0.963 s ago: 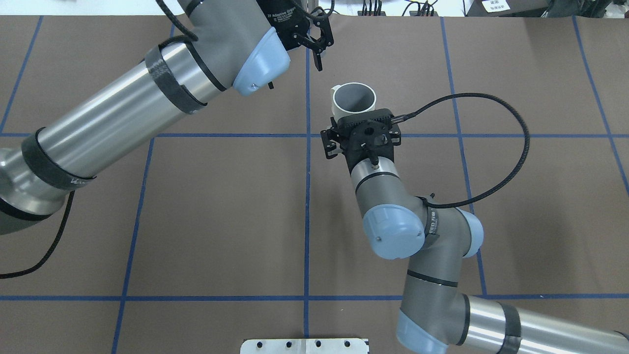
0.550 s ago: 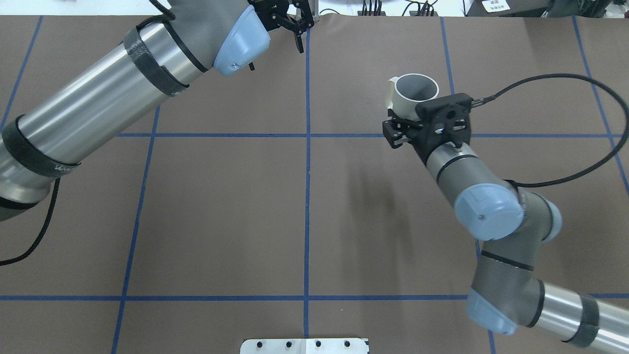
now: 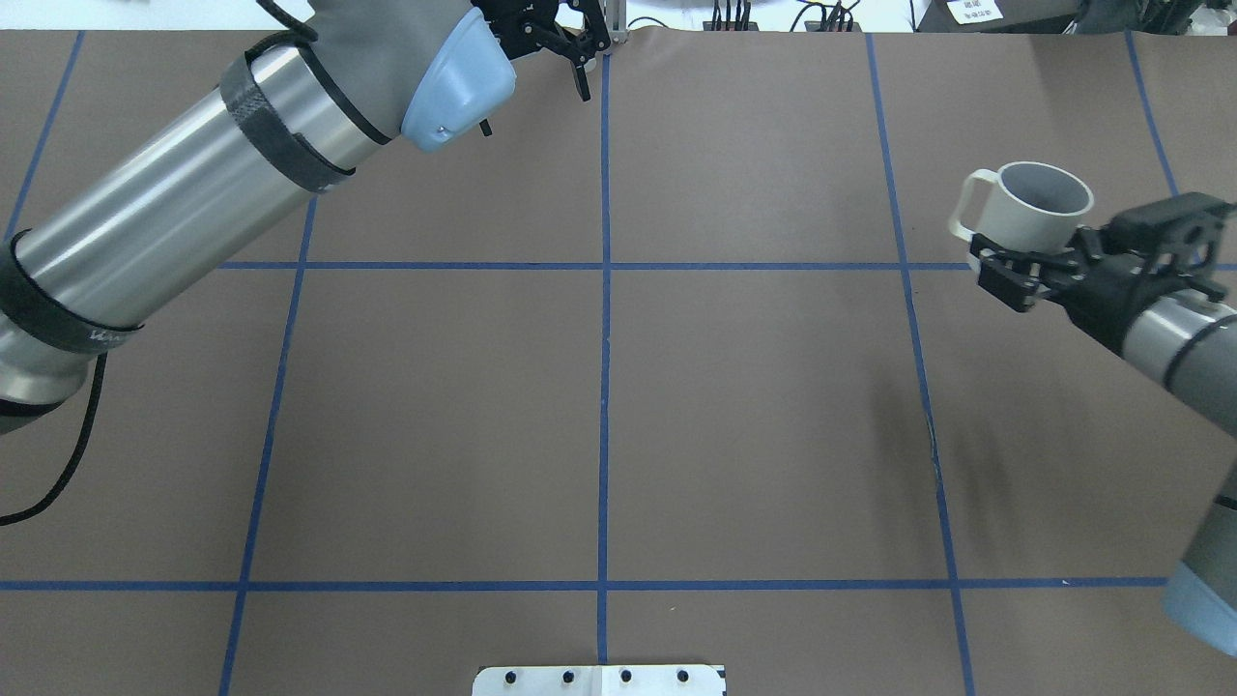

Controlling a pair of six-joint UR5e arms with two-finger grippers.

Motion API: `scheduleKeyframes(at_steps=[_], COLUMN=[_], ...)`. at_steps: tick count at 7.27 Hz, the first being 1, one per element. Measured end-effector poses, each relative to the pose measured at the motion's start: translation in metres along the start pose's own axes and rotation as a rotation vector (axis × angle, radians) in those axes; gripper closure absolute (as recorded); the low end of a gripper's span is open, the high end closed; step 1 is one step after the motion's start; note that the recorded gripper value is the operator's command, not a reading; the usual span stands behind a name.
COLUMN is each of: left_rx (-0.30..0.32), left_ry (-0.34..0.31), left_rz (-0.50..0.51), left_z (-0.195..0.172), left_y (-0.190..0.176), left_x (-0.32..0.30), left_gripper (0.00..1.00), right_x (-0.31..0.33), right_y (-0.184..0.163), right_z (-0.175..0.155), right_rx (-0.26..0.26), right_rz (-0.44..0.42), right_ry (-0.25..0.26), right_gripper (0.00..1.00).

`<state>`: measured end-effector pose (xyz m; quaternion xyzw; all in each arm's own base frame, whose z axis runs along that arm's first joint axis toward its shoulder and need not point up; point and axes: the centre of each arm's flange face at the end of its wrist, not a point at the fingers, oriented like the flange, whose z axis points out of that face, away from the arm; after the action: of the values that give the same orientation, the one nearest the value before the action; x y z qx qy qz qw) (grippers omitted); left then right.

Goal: Left arm hands cup to right arm to dump lemon

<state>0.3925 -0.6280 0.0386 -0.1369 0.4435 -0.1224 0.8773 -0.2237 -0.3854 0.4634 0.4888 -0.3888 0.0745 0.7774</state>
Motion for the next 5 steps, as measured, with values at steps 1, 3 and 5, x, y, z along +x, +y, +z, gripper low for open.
scheduleKeyframes(at_steps=[1,3,5], left_rx=[0.007,0.030,0.048], left_ry=[0.000,0.000,0.002], left_rz=[0.006,0.027,0.039], left_z=[0.000,0.001,0.001], left_y=[0.003,0.013,0.018], left_x=[-0.001,-0.008,-0.015], left_gripper=[0.00,0.00,0.00], right_x=[0.043,0.125,0.203], right_y=[0.012,0.026,0.047], right_z=[-0.035,-0.092,-0.126], right_rx=[-0.003,-0.033,-0.060], right_rz=[0.007,0.041,0.091], right_ry=[-0.009,-0.038,-0.087], right_gripper=[1.00,1.00,1.00])
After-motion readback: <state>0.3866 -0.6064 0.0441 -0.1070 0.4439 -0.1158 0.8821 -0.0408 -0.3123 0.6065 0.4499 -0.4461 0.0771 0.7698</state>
